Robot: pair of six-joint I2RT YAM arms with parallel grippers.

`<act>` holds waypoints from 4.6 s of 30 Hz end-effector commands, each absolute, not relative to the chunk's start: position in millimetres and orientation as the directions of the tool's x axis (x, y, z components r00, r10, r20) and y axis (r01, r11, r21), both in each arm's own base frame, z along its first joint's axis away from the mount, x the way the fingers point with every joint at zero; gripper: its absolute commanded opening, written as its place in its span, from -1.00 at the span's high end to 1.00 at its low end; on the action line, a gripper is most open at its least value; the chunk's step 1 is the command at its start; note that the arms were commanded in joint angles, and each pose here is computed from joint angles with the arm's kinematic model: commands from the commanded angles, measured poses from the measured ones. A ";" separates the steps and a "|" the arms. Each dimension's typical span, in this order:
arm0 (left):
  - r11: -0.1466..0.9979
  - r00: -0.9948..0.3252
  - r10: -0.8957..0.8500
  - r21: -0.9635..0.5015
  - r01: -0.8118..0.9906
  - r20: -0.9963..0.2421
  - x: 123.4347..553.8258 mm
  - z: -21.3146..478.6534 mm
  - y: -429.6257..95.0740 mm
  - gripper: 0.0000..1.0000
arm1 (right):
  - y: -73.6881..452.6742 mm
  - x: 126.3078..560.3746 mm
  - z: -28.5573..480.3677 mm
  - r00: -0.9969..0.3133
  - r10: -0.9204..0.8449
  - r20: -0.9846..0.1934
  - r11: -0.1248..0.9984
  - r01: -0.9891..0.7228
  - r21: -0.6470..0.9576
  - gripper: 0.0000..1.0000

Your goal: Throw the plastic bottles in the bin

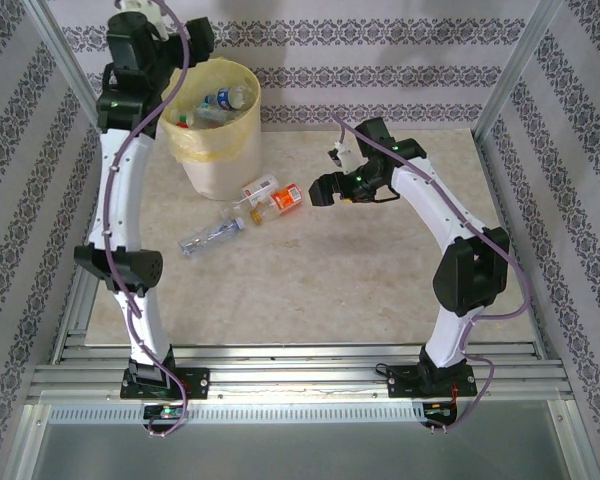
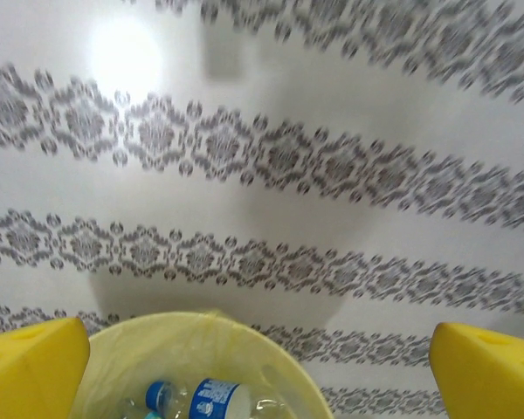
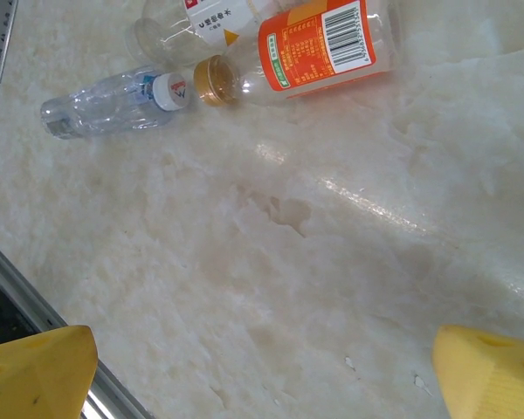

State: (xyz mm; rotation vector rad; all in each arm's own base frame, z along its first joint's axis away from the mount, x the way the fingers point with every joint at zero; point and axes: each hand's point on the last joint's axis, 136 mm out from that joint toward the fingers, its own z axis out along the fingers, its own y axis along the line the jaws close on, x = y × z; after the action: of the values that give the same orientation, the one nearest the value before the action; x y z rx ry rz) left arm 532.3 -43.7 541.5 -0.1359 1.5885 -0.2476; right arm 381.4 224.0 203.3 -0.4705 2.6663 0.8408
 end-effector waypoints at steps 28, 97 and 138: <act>0.923 -0.424 0.091 -0.083 0.376 -0.901 375.8 420.0 -105.5 -1.00 | 227.9 371.4 227.6 -0.878 -0.200 -0.435 0.719 -0.433 0.544 -0.95; 0.806 -0.803 0.590 -0.004 0.592 -0.083 401.2 66.8 -82.6 -0.90 | 240.1 332.5 221.2 -0.891 -0.230 -0.392 0.727 -0.425 0.538 -0.95; 0.869 -0.873 0.488 -0.091 0.486 0.002 372.4 40.2 -86.0 0.23 | 243.6 343.0 212.6 -0.892 -0.230 -0.389 0.730 -0.423 0.538 -0.95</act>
State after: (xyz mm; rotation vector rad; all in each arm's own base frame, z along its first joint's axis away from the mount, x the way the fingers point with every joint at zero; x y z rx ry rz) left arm 385.9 -79.8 34.1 0.8220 3.0364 -0.0966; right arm 343.3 241.1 211.9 -0.4987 2.6435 0.9306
